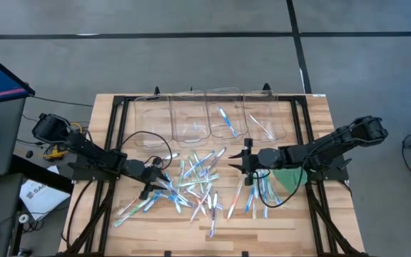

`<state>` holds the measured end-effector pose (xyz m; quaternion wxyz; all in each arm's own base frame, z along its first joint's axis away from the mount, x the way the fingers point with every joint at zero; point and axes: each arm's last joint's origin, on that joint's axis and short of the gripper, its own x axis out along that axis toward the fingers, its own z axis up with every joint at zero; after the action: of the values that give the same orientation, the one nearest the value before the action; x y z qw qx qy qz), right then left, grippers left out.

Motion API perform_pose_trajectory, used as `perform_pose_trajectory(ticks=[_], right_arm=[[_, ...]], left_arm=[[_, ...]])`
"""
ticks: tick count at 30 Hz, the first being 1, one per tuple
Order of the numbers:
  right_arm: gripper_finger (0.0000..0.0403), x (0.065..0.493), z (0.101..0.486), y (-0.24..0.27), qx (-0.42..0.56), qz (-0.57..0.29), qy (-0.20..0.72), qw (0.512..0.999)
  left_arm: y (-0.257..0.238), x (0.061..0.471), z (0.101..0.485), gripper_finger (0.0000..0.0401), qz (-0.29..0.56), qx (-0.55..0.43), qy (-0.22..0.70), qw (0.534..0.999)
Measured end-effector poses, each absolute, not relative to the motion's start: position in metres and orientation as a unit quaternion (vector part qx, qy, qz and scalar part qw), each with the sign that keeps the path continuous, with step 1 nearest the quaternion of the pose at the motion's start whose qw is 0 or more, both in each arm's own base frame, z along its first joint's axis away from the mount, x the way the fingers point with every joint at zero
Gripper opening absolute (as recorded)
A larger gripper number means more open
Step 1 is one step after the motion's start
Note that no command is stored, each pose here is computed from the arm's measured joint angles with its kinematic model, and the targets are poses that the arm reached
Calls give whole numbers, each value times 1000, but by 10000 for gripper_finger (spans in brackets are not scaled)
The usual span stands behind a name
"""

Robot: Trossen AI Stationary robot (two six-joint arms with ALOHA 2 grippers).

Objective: Pick & Place Toothbrushes
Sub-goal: Put the purple toothbrush into the left transparent bin

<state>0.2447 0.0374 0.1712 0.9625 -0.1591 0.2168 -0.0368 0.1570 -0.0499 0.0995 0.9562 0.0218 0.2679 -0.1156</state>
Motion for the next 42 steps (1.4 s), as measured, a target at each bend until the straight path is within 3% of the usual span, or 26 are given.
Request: perform_pose_trajectory(ticks=[13, 36, 42], right_arm=[[113, 245, 171, 37, -160, -37, 217, 962], [113, 245, 171, 37, -160, -37, 217, 962], [113, 247, 177, 38, -159, -40, 185, 969]], left_arm=[[-50, 157, 100, 35, -111, 25, 266, 957], [-63, 183, 130, 34, -118, 47, 207, 970], [-63, 185, 147, 33, -91, 2, 172, 981]])
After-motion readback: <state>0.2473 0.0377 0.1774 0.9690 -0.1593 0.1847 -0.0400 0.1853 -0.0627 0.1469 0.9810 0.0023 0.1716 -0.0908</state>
